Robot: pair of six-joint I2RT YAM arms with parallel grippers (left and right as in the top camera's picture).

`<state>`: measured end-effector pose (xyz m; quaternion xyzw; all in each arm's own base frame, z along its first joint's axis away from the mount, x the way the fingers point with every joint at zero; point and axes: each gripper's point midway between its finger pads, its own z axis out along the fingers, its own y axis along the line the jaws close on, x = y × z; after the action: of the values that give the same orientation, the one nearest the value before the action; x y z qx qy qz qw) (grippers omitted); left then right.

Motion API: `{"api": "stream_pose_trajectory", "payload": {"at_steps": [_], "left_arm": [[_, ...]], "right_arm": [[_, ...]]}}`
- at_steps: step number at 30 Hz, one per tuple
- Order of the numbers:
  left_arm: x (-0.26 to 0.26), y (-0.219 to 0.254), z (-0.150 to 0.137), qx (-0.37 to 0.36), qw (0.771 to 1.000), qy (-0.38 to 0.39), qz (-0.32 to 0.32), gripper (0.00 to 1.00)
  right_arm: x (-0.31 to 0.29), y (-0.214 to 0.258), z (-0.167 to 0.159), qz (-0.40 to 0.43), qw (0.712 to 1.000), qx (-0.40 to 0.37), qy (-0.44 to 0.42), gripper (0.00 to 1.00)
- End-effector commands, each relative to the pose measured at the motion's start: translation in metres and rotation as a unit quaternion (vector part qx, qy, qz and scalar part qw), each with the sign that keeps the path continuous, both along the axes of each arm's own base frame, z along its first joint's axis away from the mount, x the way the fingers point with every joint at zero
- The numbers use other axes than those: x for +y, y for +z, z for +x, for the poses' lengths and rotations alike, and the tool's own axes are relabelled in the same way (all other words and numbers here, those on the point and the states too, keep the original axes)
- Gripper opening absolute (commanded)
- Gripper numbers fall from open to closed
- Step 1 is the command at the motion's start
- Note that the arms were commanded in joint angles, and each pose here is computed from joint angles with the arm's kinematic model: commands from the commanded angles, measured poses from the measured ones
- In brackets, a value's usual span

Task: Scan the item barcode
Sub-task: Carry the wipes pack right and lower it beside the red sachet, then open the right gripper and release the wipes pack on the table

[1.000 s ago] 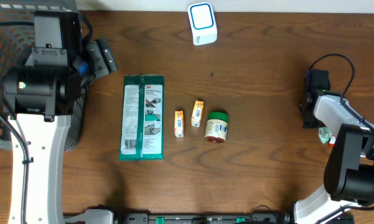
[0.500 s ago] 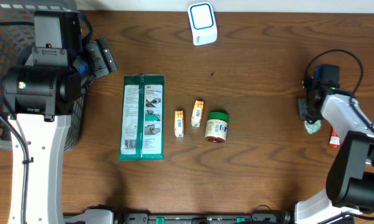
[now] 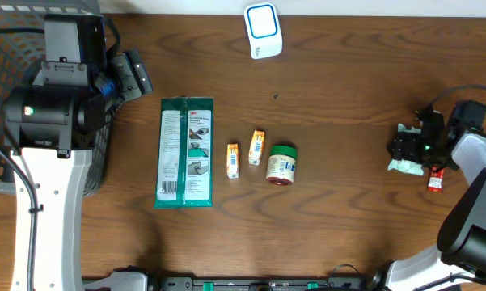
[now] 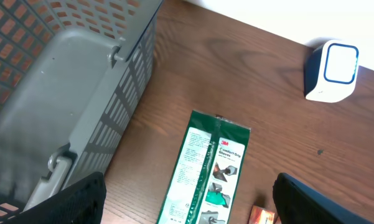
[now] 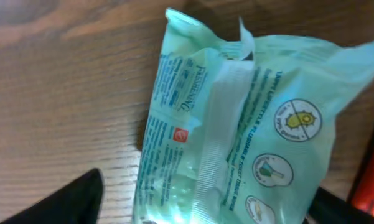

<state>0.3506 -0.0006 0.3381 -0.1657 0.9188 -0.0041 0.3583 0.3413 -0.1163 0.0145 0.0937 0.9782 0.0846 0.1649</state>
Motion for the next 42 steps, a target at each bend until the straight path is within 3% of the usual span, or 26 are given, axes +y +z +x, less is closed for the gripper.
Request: {"api": "stream_pose_trajectory", "payload": {"at_steps": [1, 2, 3, 17, 24, 25, 27, 28, 30, 42], "left_arm": [[0.002, -0.001, 0.000, 0.004, 1.000, 0.000, 0.005, 0.86], [0.002, -0.001, 0.000, 0.004, 1.000, 0.000, 0.005, 0.86], [0.002, -0.001, 0.000, 0.004, 1.000, 0.000, 0.005, 0.86], [0.002, -0.001, 0.000, 0.004, 1.000, 0.000, 0.005, 0.86], [0.002, -0.001, 0.000, 0.004, 1.000, 0.000, 0.005, 0.86], [0.002, -0.001, 0.000, 0.004, 1.000, 0.000, 0.005, 0.86], [0.002, -0.001, 0.000, 0.004, 1.000, 0.000, 0.005, 0.86], [0.002, -0.001, 0.000, 0.004, 1.000, 0.000, 0.005, 0.86], [0.002, -0.001, 0.000, 0.004, 1.000, 0.000, 0.005, 0.86], [0.002, -0.001, 0.000, 0.004, 1.000, 0.000, 0.005, 0.86]], "right_arm": [[0.003, 0.001, 0.001, 0.027, 1.000, -0.009, -0.010, 0.92], [0.002, 0.003, 0.002, 0.027, 0.999, -0.011, -0.013, 0.99], [0.002, 0.006, 0.004, 0.026, 0.999, -0.014, -0.014, 0.99], [0.009, 0.085, 0.009, -0.014, 0.996, -0.080, -0.038, 0.99], [0.033, 0.094, 0.015, 0.049, 0.993, -0.108, -0.016, 0.99], [0.033, 0.090, 0.015, 0.048, 0.993, -0.105, -0.011, 0.75], [0.032, 0.081, 0.015, 0.050, 0.994, -0.101, -0.012, 0.18], [0.031, 0.076, 0.015, 0.051, 0.994, -0.099, -0.013, 0.05], [0.029, 0.066, 0.015, 0.054, 0.995, -0.088, -0.016, 0.01], [0.006, -0.010, -0.005, 0.084, 0.995, 0.010, -0.061, 0.02]]}}
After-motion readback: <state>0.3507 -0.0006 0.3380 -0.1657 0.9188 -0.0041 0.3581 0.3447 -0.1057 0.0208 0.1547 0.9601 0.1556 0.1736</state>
